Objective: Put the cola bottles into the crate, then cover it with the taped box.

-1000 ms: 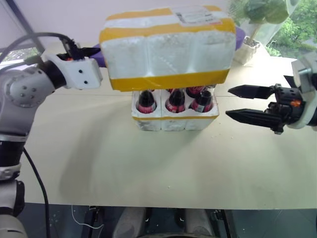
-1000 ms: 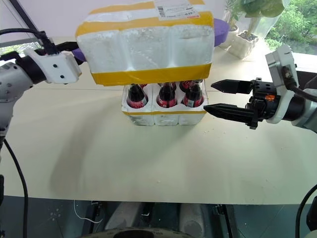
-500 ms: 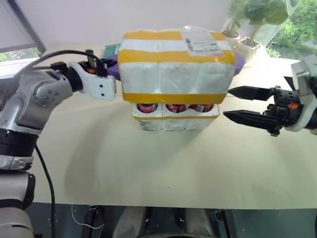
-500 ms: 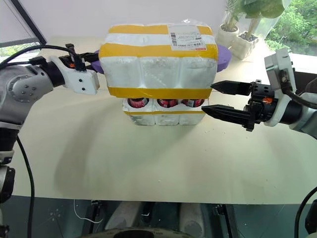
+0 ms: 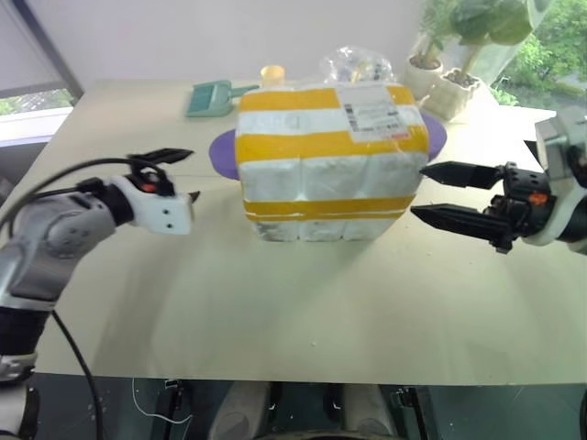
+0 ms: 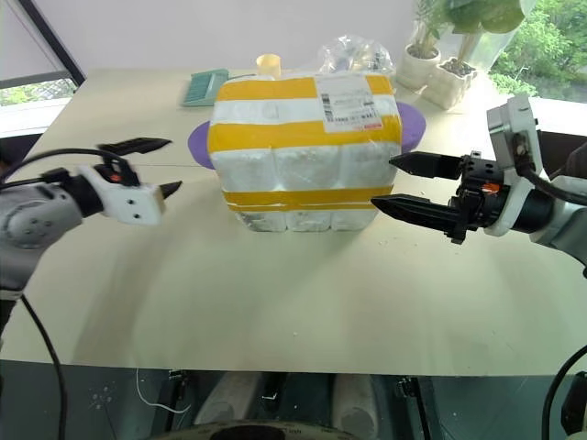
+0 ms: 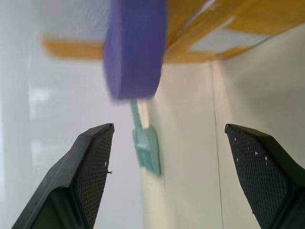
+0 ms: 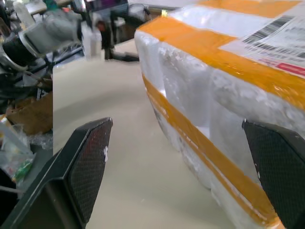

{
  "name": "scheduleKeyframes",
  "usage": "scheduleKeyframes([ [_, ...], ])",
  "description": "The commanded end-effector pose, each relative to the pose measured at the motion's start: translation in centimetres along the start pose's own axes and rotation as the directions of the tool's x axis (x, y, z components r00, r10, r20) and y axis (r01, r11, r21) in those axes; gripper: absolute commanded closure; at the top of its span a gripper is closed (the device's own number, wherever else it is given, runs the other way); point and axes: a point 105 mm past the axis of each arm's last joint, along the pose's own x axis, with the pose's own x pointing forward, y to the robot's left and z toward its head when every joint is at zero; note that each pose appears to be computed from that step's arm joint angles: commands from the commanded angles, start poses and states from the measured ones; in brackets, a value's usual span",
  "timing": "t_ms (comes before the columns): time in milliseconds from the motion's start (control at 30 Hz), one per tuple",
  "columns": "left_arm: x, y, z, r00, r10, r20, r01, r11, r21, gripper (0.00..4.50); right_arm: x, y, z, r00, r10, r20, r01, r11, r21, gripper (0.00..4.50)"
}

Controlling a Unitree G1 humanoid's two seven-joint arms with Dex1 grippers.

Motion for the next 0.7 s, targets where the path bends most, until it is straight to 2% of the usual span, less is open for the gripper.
scheduleKeyframes([
  [33,-2.2,2.9,0.2,0.995,0.092,0.035,-0.084,0.979,-0.187,0.64,-1.0,-1.0,-0.3,0.999,-0.044,-0.016,0.044,0.999,-0.023,0.00],
  [100,-3.4,3.5,-1.1,0.995,0.098,-0.007,-0.094,0.936,-0.339,0.64,-1.4,-1.7,-1.1,0.997,-0.071,-0.035,0.070,0.997,-0.008,0.00],
  [167,-4.7,2.8,-2.2,0.999,0.039,-0.015,-0.041,0.813,-0.581,0.64,-1.9,-2.3,-1.8,0.994,-0.089,-0.056,0.089,0.996,0.000,0.00],
  [200,-5.6,2.4,-2.4,1.000,0.009,0.013,0.004,0.679,-0.734,0.64,-2.2,-2.6,-2.2,0.993,-0.094,-0.065,0.094,0.996,0.003,0.00],
  [267,-7.4,2.4,-2.0,0.994,-0.008,0.110,0.105,0.387,-0.916,0.64,-2.6,-2.9,-2.5,0.992,-0.097,-0.083,0.097,0.995,-0.002,0.00],
  [300,-8.4,2.6,-1.8,0.987,-0.012,0.158,0.156,0.275,-0.949,0.64,-2.7,-3.0,-2.6,0.991,-0.096,-0.092,0.095,0.995,-0.013,0.00],
  [333,-9.4,2.8,-1.5,0.979,-0.024,0.201,0.201,0.217,-0.955,0.64,-2.8,-3.0,-2.5,0.991,-0.091,-0.097,0.089,0.996,-0.025,0.00],
  [400,-11.2,3.0,-0.8,0.962,-0.078,0.262,0.272,0.161,-0.949,0.64,-2.9,-3.0,-2.1,0.993,-0.079,-0.091,0.075,0.996,-0.038,0.00],
  [467,-12.0,3.0,-0.7,0.956,-0.113,0.269,0.283,0.134,-0.950,0.64,-3.0,-3.0,-1.9,0.994,-0.074,-0.086,0.071,0.997,-0.044,0.00],
  [567,-12.5,3.2,-0.9,0.959,-0.132,0.251,0.267,0.123,-0.956,0.64,-2.9,-3.3,-1.9,0.994,-0.074,-0.085,0.070,0.996,-0.047,0.00],
  [700,-12.2,3.2,-1.1,0.965,-0.151,0.213,0.237,0.171,-0.956,0.64,-2.6,-3.8,-2.2,0.994,-0.066,-0.091,0.061,0.997,-0.050,0.00],
])
